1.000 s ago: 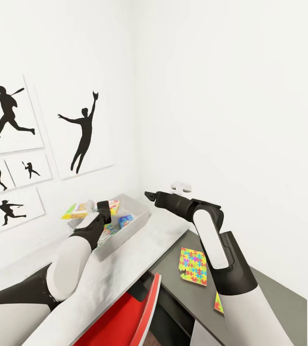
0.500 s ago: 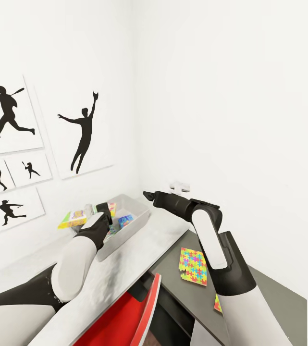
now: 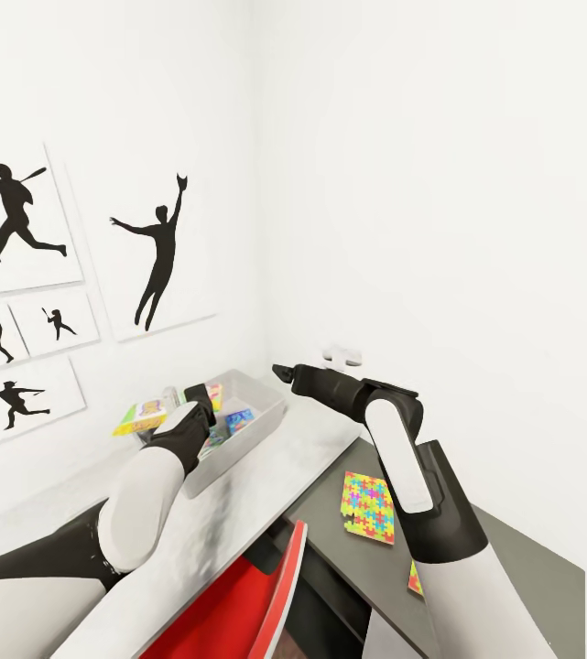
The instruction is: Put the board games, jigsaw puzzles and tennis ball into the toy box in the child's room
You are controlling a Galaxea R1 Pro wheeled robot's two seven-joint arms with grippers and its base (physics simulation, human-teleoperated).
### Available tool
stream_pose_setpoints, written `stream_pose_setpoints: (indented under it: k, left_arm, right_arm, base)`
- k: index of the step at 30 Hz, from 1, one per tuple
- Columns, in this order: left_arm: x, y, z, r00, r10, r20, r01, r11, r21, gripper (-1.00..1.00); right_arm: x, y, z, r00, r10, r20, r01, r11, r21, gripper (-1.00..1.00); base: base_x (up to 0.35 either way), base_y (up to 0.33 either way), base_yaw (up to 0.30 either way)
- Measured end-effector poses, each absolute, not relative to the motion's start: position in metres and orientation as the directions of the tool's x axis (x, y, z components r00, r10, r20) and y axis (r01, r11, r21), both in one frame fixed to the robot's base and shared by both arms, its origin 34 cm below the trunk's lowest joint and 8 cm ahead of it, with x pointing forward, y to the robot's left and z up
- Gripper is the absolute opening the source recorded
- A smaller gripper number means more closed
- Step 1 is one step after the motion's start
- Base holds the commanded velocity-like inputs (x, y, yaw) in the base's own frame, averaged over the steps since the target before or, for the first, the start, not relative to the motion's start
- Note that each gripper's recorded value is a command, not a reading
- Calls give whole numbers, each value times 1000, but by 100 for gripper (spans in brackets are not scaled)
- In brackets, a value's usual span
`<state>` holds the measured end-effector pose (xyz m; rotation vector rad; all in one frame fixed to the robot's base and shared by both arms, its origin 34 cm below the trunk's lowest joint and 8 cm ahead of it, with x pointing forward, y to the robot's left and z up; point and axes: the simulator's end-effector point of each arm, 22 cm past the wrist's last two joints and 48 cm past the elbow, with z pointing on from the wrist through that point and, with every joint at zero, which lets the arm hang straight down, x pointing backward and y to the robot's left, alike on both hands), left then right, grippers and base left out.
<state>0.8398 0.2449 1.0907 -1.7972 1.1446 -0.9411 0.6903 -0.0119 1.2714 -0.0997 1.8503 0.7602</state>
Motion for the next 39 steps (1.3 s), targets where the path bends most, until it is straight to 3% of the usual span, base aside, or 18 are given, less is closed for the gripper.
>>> stream_pose_setpoints:
  k: [39]
  left_arm:
    - [843,237,1096,277,-945,174,-338,-265,-903,-100]
  right_arm:
    - [691,-12,1270,-420,278,-864,-407,793,453,100]
  base:
    - [0,0,-27]
